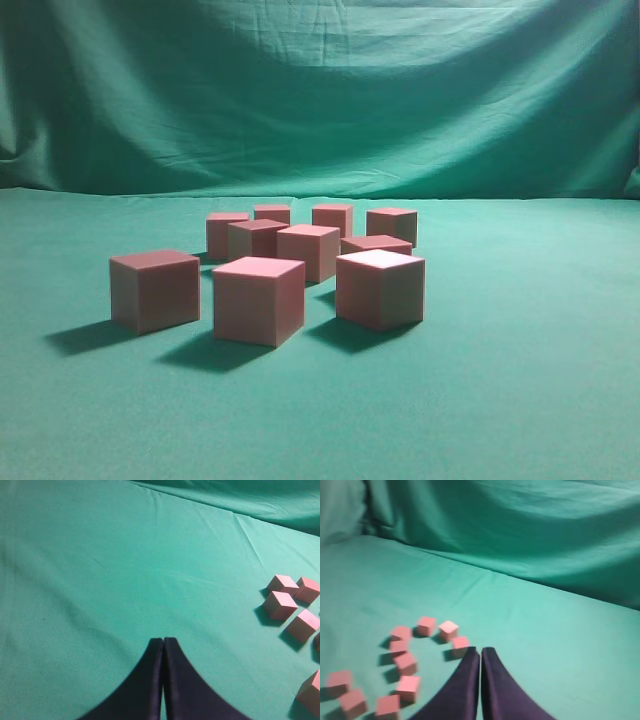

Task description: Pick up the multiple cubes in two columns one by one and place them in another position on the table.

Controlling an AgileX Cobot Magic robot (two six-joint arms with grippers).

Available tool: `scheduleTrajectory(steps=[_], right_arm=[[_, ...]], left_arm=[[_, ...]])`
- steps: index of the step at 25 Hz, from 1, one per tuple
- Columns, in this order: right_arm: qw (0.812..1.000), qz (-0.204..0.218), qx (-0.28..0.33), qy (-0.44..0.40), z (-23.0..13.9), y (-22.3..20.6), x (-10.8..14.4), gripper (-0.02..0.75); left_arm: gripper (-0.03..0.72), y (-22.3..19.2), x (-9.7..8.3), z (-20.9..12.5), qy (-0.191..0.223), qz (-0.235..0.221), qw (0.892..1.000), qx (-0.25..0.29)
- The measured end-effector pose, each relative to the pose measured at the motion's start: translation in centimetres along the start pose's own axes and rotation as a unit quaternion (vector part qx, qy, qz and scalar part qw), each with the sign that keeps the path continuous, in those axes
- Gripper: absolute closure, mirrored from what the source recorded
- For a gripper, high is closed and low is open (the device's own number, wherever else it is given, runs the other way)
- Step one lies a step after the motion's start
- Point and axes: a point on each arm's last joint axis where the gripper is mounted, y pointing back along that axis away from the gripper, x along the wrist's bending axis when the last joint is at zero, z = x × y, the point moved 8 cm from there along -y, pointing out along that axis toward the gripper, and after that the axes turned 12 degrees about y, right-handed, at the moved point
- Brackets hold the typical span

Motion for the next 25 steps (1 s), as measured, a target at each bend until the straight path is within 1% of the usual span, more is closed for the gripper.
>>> scheduleTrajectory(steps=[3, 8, 13, 17, 20, 25], right_arm=[[0.999, -0.04, 0.005, -0.003, -3.3, -0.7, -0.2, 0.738], [0.995, -0.093, 0.022, -0.015, -8.4, -1.5, -0.2, 0.738], [0.99, -0.134, 0.034, -0.025, -11.3, -1.6, -0.4, 0.738], [0.985, -0.151, 0.064, -0.055, -14.0, -2.1, -0.3, 0.738], [0.981, -0.152, 0.086, -0.078, -15.9, -2.5, 0.1, 0.738], [0.982, -0.152, 0.084, -0.081, -15.9, -2.5, 0.1, 0.738]], left_arm=[[0.688, 0.0, 0.0, 0.0, 0.0, 0.0, 1.0, 0.0], [0.688, 0.0, 0.0, 0.0, 0.0, 0.0, 1.0, 0.0], [0.688, 0.0, 0.0, 0.0, 0.0, 0.0, 1.0, 0.0], [0.688, 0.0, 0.0, 0.0, 0.0, 0.0, 1.0, 0.0], [0.688, 0.0, 0.0, 0.0, 0.0, 0.0, 1.0, 0.0], [0.688, 0.0, 0.0, 0.0, 0.001, 0.0, 1.0, 0.0]])
